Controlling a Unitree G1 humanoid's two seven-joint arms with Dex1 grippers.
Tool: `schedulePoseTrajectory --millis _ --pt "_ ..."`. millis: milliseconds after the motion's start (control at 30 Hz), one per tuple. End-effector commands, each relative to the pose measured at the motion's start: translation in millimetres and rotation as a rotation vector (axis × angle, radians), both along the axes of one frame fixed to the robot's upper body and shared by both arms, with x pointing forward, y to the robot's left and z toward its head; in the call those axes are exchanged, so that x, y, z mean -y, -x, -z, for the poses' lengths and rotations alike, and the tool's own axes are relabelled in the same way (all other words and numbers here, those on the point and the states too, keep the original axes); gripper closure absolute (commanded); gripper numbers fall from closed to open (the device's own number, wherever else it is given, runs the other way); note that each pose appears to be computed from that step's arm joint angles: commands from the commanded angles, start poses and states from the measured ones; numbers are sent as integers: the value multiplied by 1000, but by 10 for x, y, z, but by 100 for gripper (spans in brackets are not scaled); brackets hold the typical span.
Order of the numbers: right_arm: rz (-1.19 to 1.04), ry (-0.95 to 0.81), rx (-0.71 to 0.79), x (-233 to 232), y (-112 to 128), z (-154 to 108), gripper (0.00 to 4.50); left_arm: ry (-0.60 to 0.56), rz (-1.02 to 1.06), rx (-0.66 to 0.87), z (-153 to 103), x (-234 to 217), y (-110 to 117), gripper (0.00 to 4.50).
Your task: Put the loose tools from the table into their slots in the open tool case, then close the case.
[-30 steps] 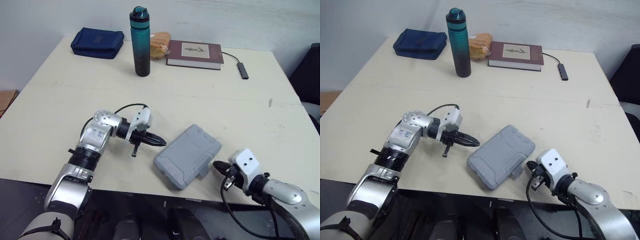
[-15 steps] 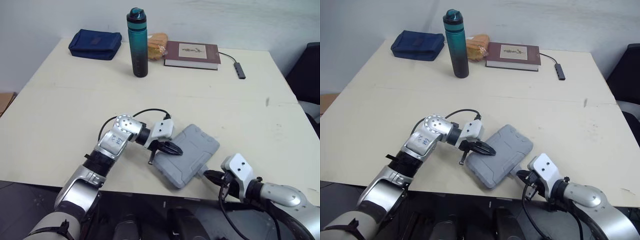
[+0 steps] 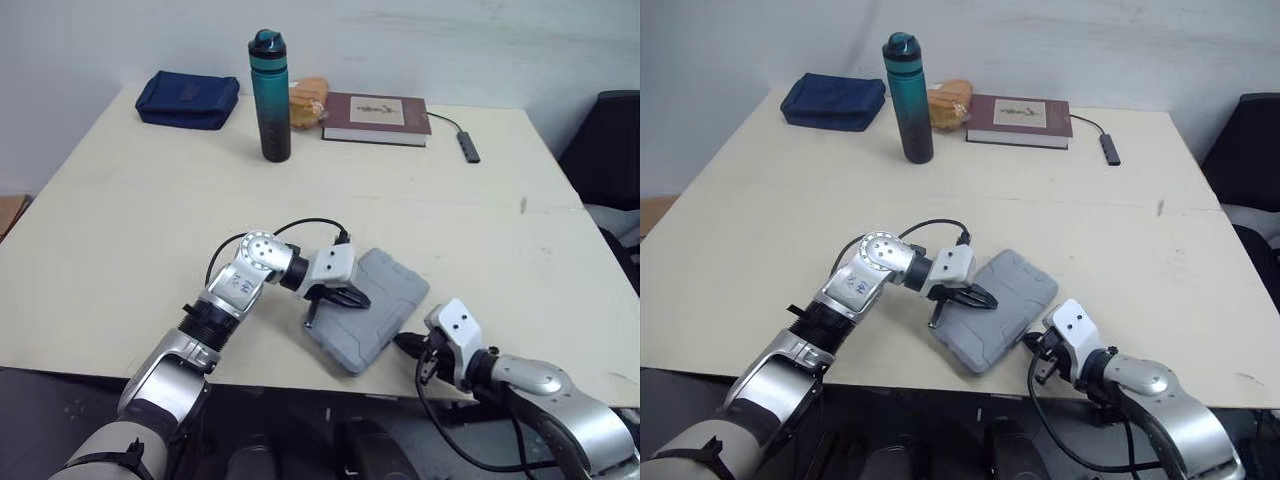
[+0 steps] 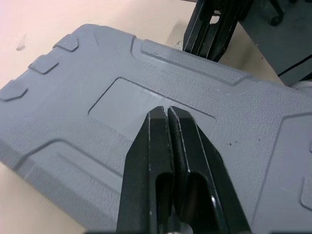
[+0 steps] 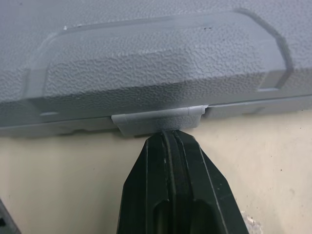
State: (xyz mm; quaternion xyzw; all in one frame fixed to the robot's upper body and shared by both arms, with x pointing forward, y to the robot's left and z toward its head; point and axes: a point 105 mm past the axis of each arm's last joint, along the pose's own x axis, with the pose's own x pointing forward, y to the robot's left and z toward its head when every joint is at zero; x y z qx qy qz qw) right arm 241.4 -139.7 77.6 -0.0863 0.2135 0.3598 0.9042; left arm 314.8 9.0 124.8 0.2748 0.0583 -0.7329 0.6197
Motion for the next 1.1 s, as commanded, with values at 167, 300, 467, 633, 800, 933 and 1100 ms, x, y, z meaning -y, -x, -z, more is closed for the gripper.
schedulePoseTrajectory --millis 167,300,467,633,800,933,1100 --pt "-98 -90 97 -266 -90 -237 450 -108 -13 -62 358 -29 71 445" --pt "-106 -97 105 -299 -152 -242 450 -101 -5 -65 350 26 86 445" --pt "-126 -89 117 -312 -185 -273 450 -94 -13 -65 343 33 69 445" --pt "-146 -34 129 -180 -68 -322 450 -57 -61 -111 285 -109 39 445" --pt "-229 30 139 16 207 -506 256 42 -115 -231 -31 -501 100 278" --pt "-270 64 135 256 394 -761 56 101 -203 -278 -290 -935 155 98" --pt "-229 130 150 788 557 -1277 0 144 -376 -295 -771 -1767 381 1"
